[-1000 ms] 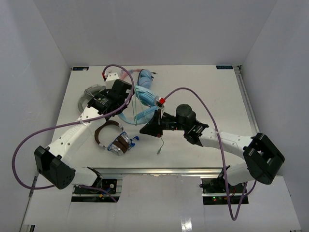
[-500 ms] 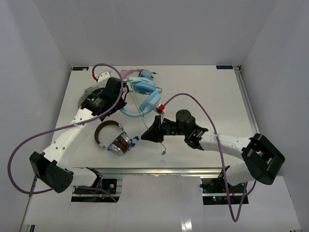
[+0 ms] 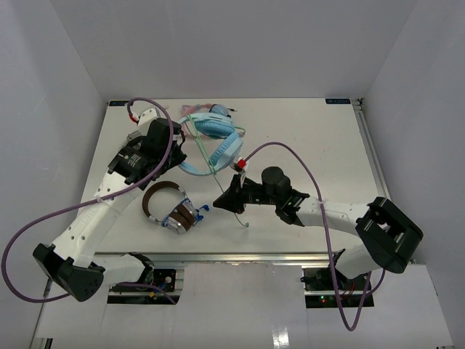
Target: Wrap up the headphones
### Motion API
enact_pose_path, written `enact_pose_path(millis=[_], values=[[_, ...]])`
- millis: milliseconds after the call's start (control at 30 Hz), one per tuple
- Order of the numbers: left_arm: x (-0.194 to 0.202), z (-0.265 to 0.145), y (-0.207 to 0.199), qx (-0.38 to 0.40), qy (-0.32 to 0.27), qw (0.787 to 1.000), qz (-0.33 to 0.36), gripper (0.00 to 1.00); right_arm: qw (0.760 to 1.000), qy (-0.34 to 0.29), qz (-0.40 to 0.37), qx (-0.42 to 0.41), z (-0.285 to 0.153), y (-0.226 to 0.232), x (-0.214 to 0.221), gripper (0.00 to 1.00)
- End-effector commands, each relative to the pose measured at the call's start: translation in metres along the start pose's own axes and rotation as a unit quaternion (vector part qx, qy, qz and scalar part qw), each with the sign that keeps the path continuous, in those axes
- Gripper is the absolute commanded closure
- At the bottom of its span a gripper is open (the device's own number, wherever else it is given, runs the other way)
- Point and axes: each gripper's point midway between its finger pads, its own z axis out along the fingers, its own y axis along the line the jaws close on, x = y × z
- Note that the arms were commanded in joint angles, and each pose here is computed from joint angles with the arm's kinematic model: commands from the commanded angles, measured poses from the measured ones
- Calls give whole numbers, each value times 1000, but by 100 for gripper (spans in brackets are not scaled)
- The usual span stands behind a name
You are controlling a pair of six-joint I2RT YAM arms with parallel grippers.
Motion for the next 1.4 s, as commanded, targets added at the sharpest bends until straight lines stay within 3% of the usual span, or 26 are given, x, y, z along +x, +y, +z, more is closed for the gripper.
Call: enact_pose_path(millis=[0,467,700,1367], values=[[-43,-37,-29,83,-49,992,-79,100,999,-3,-23,23,0,-11,6,85],[-50,-49,-28,84,-52,990,-105,100,998,-6,-27,62,-4,-27,17,92],[-47,-52,-32,90,-36,988,-123,100,999,-14,-36,37,1,-24,19,83],[-42,-62,-44,121,-7,979,-163,100,997,-52,-48,11,16,-31,29,84]])
